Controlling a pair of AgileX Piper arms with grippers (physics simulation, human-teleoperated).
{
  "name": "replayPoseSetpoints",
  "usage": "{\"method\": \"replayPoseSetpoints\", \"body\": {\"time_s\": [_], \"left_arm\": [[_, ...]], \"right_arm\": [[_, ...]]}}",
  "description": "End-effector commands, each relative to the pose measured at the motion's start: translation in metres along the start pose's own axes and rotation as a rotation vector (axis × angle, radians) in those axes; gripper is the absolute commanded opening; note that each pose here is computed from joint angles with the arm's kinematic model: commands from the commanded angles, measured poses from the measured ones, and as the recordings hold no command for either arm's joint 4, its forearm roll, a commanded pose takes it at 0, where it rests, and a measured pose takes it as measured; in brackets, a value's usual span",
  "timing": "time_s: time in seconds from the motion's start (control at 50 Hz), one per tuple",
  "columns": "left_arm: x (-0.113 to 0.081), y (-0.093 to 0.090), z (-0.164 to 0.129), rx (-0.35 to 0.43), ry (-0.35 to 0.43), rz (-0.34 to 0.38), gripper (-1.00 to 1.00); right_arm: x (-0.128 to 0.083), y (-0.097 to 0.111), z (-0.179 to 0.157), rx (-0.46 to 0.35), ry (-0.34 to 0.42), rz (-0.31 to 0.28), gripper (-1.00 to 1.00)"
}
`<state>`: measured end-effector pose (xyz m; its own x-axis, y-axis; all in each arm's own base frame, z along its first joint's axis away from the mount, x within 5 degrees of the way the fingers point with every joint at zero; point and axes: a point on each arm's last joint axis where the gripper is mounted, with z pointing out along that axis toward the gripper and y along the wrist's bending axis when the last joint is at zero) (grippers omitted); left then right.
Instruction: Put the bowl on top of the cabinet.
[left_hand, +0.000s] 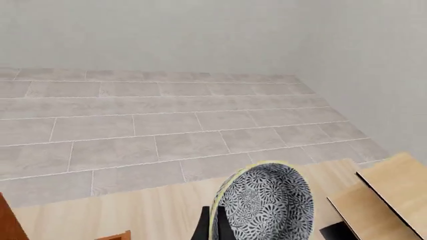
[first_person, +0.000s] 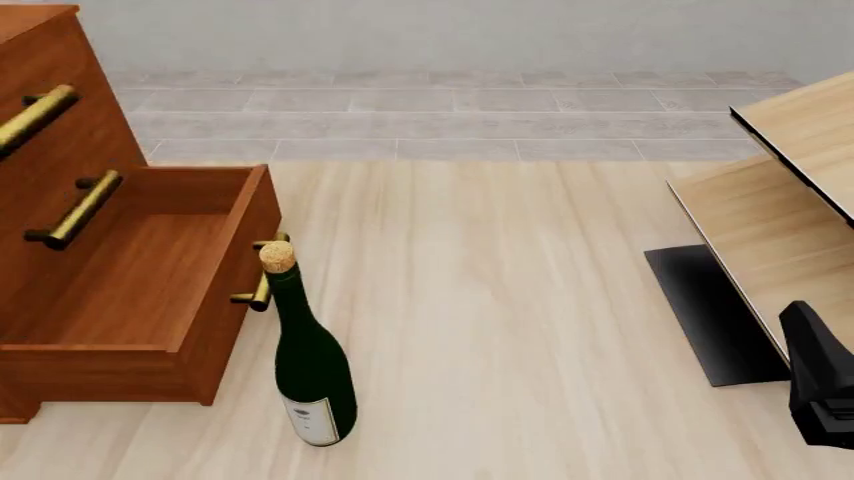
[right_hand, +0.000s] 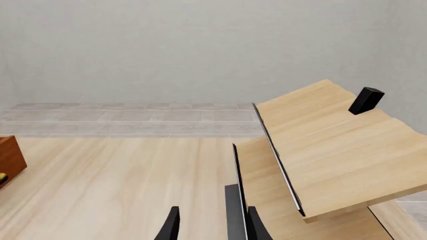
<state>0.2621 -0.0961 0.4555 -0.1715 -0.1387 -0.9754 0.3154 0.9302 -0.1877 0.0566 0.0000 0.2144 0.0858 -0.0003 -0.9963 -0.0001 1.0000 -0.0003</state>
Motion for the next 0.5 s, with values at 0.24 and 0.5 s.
{"method": "replayPoseSetpoints", "body": {"time_s": [0.24, 0.5], "left_arm": [[-0.036, 0.015, -0.07, -0.064, -0.15, -0.135, -1.0], [-0.037, 0.038, -0.109, -0.171, -0.281, -0.228, -1.0]], "right_arm": [[0.0, 0.0, 0.0, 0.0, 0.0, 0.0, 1.0], [0.0, 0.0, 0.0, 0.0, 0.0, 0.0, 1.0]]}}
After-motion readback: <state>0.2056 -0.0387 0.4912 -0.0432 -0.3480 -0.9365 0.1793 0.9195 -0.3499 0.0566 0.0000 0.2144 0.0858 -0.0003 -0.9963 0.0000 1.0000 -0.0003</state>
